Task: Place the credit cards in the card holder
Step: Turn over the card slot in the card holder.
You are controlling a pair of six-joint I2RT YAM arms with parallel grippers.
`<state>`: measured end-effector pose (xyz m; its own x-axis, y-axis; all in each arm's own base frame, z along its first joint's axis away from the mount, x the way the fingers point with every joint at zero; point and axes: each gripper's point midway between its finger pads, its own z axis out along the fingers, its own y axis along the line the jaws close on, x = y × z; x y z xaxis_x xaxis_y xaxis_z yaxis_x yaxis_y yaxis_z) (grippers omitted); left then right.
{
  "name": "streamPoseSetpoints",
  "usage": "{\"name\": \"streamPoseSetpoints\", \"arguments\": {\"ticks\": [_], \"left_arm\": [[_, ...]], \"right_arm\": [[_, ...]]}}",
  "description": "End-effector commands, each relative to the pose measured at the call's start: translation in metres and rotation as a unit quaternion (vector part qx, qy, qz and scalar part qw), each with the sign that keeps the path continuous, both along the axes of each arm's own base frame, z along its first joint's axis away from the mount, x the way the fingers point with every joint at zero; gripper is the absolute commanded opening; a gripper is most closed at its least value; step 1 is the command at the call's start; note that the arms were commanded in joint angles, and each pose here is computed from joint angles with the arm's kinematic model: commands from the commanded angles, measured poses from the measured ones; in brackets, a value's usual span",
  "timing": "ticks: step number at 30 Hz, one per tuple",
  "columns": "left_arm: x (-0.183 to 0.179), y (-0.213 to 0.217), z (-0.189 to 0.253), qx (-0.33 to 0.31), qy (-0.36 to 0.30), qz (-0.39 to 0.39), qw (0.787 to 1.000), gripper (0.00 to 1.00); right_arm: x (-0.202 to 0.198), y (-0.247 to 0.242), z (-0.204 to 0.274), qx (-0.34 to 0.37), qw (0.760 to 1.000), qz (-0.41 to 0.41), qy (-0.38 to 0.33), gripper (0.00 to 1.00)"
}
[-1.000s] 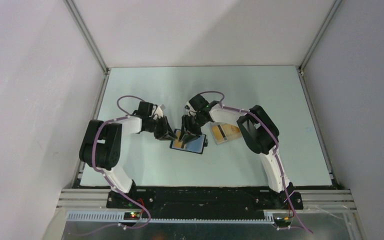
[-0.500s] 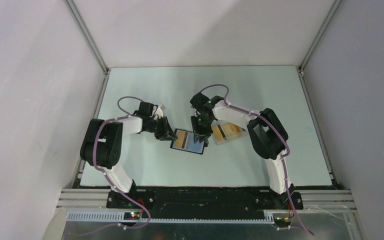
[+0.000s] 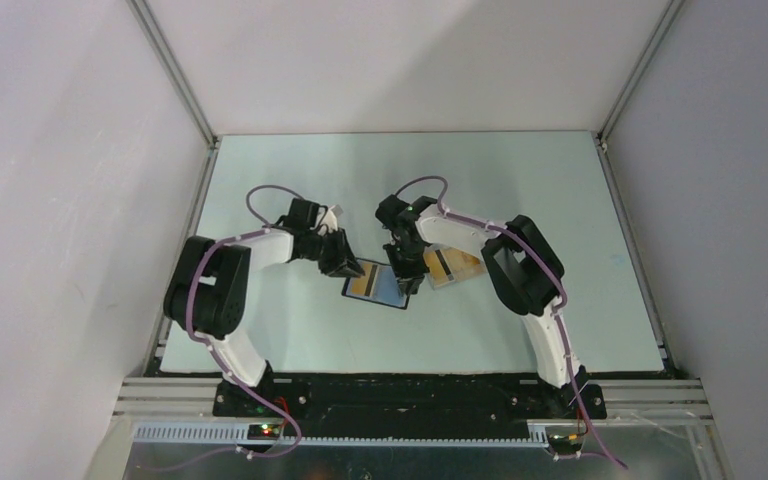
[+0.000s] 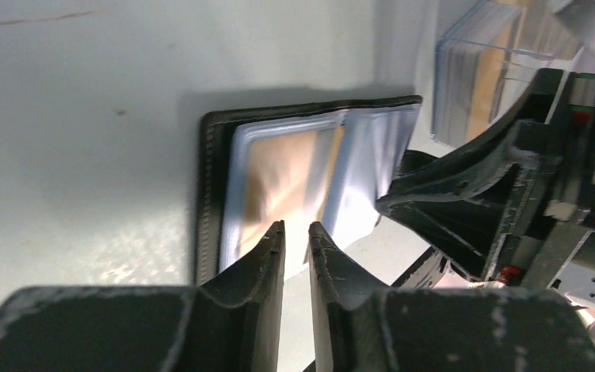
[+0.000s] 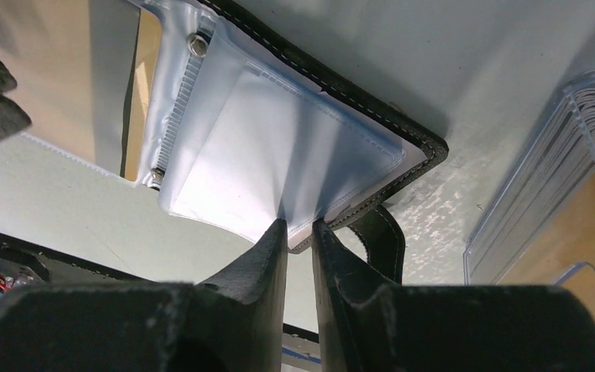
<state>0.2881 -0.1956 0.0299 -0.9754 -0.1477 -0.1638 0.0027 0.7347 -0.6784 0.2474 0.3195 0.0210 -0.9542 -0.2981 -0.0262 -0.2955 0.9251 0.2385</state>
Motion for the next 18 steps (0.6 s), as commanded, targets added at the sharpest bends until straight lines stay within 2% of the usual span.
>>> {"name": "streamPoseSetpoints", "arguments": {"ticks": [1,6,10,14,18], "left_arm": [[0.013,-0.016,0.027,-0.022,-0.029,-0.009,0.999,0.23],[0.017,-0.023,0.042,-0.042,-0.040,-0.017,0.998,0.23],[0.017,-0.020,0.043,-0.034,-0.051,-0.017,0.998,0.24],[0.010,-0.009,0.035,-0.018,-0.047,-0.005,0.999,0.30],[0.004,0.005,0.027,-0.003,-0.041,0.015,0.999,0.39]], "right_arm": [[-0.001,-0.002,-0.007,-0.019,1.000,0.013,0.011,0.22],[-0.002,0.001,-0.009,-0.016,1.000,0.013,0.021,0.21],[-0.002,0.002,-0.008,-0.009,1.000,0.014,0.024,0.20],[-0.001,0.005,-0.002,0.001,1.000,0.016,0.021,0.21],[0.008,0.020,0.021,0.057,0.998,0.011,-0.004,0.27]]}}
